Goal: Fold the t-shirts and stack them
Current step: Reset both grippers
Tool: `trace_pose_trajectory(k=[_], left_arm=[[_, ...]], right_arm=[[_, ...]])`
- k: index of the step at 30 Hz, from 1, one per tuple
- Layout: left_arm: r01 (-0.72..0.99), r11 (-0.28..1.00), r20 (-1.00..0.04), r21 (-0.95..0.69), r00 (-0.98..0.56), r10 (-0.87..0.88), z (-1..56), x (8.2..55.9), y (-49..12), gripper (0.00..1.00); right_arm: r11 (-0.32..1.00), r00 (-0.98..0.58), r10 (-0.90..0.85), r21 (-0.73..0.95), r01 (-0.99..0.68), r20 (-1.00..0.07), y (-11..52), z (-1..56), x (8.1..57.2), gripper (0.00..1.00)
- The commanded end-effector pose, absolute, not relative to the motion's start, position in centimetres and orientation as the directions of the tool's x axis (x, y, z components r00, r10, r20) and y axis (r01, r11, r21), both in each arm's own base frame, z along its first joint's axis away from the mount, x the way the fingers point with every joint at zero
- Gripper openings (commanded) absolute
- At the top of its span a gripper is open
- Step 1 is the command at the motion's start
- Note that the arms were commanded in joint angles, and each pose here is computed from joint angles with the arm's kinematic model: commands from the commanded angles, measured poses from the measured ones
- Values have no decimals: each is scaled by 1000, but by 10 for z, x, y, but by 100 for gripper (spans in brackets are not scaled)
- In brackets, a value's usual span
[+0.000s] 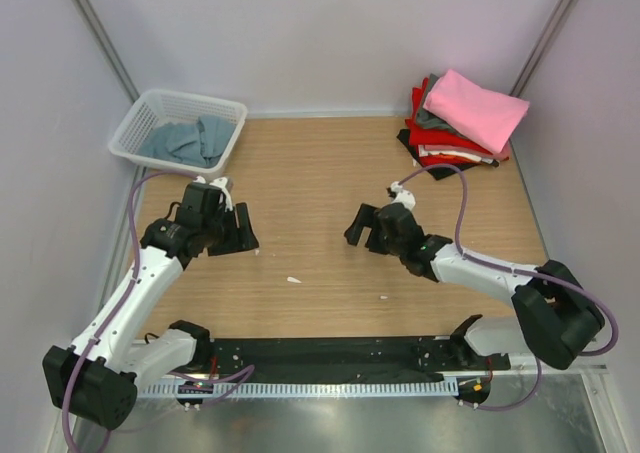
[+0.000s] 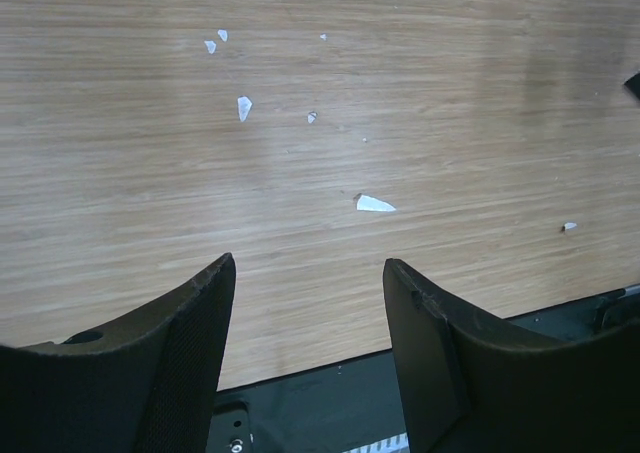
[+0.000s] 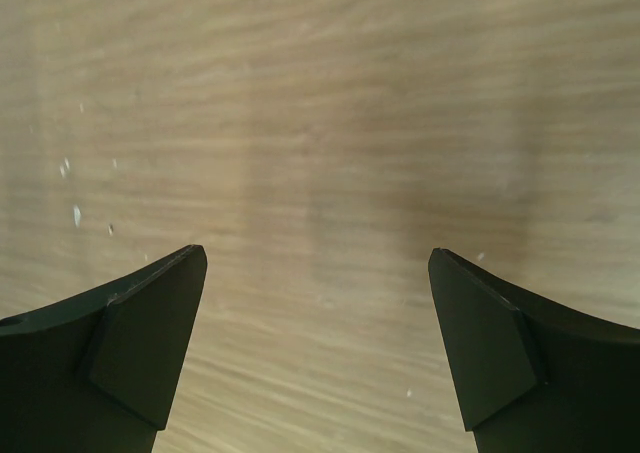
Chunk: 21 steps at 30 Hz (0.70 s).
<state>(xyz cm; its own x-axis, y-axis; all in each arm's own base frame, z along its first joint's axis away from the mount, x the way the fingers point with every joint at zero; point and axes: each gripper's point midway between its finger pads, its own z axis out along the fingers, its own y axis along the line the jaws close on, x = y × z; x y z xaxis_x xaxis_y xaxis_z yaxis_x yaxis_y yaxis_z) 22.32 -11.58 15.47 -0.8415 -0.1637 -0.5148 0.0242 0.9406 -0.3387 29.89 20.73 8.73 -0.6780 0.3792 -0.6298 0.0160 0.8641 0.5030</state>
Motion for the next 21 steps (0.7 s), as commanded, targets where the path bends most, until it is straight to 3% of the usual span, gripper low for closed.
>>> trace_pose_trajectory(k=[1,7,14,21], left_arm=[[30,942,-556,-335,-813,-172,163,228,-114,62],[16,947,-569,-321,-803,-179,165,229,-110,62],[-2,952,-610,-307,-767,-198,176,229,-102,61],[-111,963,-740,-245,-621,-260,210,227,-64,63]], right_arm=[[855,-586,415,519,-11,-696,224,104,294,100],[842,-632,399,538,-35,-665,223,77,260,100],[776,-542,481,623,-103,-689,214,92,251,100],[755,-553,491,646,-116,-673,214,89,244,100]])
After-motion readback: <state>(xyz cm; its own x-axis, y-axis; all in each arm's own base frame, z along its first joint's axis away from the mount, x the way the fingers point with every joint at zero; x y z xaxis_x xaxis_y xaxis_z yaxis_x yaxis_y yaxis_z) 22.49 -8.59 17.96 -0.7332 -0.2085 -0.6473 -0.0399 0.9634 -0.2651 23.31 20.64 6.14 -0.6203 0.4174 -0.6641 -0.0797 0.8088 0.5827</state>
